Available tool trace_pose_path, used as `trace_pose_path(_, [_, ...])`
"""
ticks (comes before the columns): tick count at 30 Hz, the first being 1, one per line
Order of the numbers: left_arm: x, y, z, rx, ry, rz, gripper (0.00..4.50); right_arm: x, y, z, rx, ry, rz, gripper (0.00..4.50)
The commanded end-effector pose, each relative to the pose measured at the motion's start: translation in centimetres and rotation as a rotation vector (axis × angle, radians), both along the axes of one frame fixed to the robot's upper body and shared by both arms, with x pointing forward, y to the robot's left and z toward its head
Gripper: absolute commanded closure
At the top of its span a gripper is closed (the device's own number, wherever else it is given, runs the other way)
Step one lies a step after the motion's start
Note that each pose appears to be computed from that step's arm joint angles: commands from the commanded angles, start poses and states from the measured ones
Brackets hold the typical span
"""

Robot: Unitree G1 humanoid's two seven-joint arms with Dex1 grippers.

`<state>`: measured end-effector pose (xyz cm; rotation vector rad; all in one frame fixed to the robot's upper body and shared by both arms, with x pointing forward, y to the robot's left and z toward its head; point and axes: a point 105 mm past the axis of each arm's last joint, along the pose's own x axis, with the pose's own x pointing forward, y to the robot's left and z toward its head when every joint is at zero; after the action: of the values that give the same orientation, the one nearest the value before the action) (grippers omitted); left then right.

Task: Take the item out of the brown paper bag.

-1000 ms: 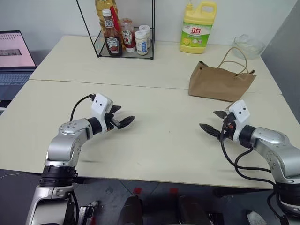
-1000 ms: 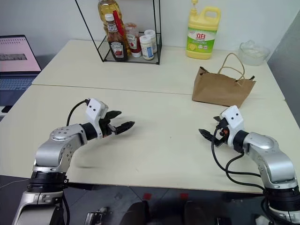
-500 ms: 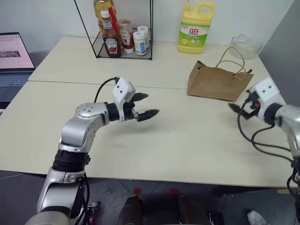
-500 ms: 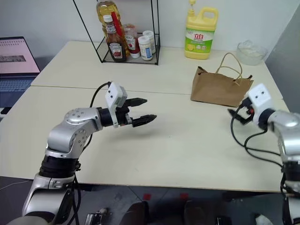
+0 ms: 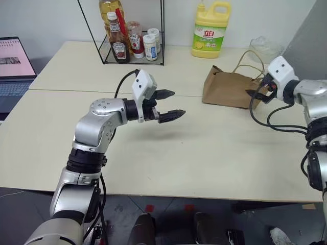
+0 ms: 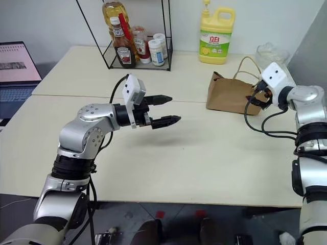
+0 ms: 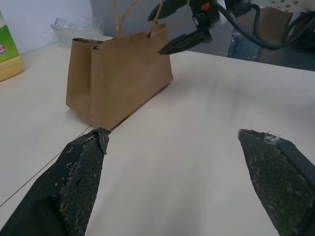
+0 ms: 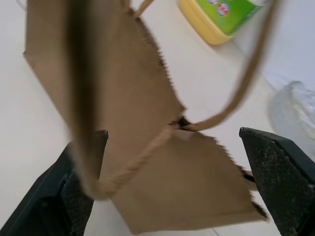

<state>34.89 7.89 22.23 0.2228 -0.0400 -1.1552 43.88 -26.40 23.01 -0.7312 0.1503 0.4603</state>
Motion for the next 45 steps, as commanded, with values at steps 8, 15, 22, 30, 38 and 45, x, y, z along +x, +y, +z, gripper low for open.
trace_pose_path(8, [-1.2,0.4,1.0,-0.025,-0.047,0.020,0.04,0.9,1.9,2.5,0.081,-0.059,0.047,0.00])
trace_pose_path(15, [-1.1,0.6,1.1,-0.021,-0.052,0.040,0.00,1.4,1.5,2.7,0.078,-0.104,-0.021,0.94])
trace_pose_path(22, [-0.9,0.5,1.1,-0.022,-0.055,0.043,0.00,1.5,1.5,3.1,0.131,-0.121,-0.032,3.55])
trace_pose_path(30, [-0.5,0.2,1.2,-0.027,-0.062,0.043,0.00,1.4,1.1,3.4,0.131,-0.127,-0.034,4.45])
trace_pose_path(38, [0.2,0.5,1.6,-0.037,-0.084,0.066,0.00,1.5,1.8,4.1,0.149,-0.152,-0.018,4.45])
trace_pose_path(45, [-0.1,1.4,2.9,-0.065,-0.099,0.062,0.00,1.8,3.3,5.9,0.197,-0.205,0.012,4.45])
